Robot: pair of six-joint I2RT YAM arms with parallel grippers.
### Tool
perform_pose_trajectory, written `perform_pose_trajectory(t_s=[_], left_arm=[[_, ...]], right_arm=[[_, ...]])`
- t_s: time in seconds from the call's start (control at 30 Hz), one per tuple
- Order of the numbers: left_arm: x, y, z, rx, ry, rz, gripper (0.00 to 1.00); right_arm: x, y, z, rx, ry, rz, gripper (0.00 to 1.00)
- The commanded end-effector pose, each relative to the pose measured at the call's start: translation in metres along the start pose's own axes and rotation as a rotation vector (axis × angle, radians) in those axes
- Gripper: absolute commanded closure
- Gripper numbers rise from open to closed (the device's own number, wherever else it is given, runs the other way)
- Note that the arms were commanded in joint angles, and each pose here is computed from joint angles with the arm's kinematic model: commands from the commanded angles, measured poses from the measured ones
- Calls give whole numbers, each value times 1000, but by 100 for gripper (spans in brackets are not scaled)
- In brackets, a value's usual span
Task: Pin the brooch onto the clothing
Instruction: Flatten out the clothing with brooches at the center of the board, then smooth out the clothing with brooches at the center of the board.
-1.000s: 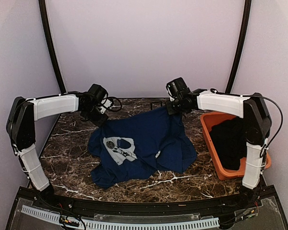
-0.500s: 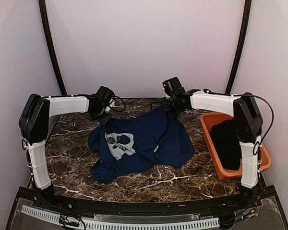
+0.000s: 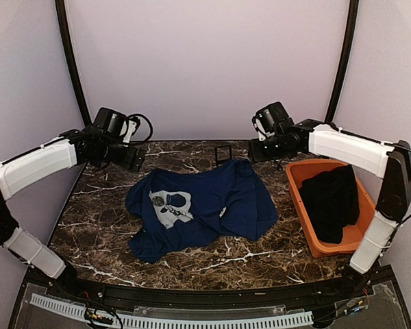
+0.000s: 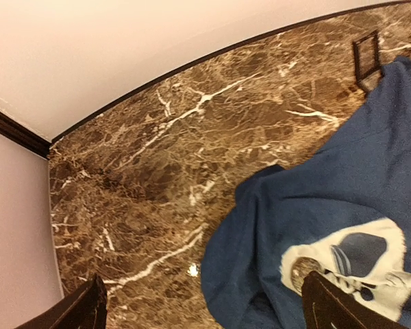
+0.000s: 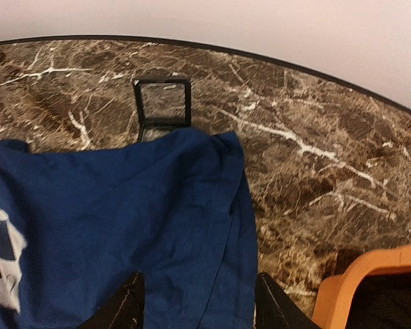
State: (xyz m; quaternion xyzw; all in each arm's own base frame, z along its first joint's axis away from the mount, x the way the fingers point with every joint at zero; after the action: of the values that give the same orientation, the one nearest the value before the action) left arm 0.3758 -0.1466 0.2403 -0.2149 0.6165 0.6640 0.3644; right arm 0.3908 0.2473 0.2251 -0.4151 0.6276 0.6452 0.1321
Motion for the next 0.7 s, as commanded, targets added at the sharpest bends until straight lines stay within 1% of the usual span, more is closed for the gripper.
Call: perform_pose_trajectory(t_s=[0.0, 0.03, 0.17, 0.3, 0.33, 0.47, 0.67], left_arm=[[66, 28, -31, 213, 100, 128, 1], [80, 35, -33, 232, 117, 144, 1], [118, 54, -56, 324, 94, 208, 1], [145, 64, -70, 387, 11, 307, 1], [153, 66, -75, 416, -4, 350, 1], [177, 69, -87, 457, -94, 460, 1], [198, 68, -113, 509, -190, 554, 2]], right_arm=[[53, 18, 32, -201, -27, 124, 47], [60, 23, 41, -236, -5, 134, 47], [89, 32, 71, -316, 127, 188, 47], [113, 31, 86, -348, 218, 269, 47], [117, 31, 88, -350, 232, 284, 47], [129, 26, 91, -347, 265, 345, 46], [155, 19, 96, -382, 283, 454, 46]])
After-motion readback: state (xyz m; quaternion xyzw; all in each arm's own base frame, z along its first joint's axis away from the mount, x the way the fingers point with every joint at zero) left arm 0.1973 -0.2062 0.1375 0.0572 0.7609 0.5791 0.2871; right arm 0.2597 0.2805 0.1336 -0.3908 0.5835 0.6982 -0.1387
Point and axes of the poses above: each gripper's point midway between its finger pads, its own y axis back along the fingers, its own z axis along the line the jaws close on, x = y × z, the point moved 4 cm from there along y, back along the fingers, and after that the axes turned 10 degrees about y, right-handed, at the moved point
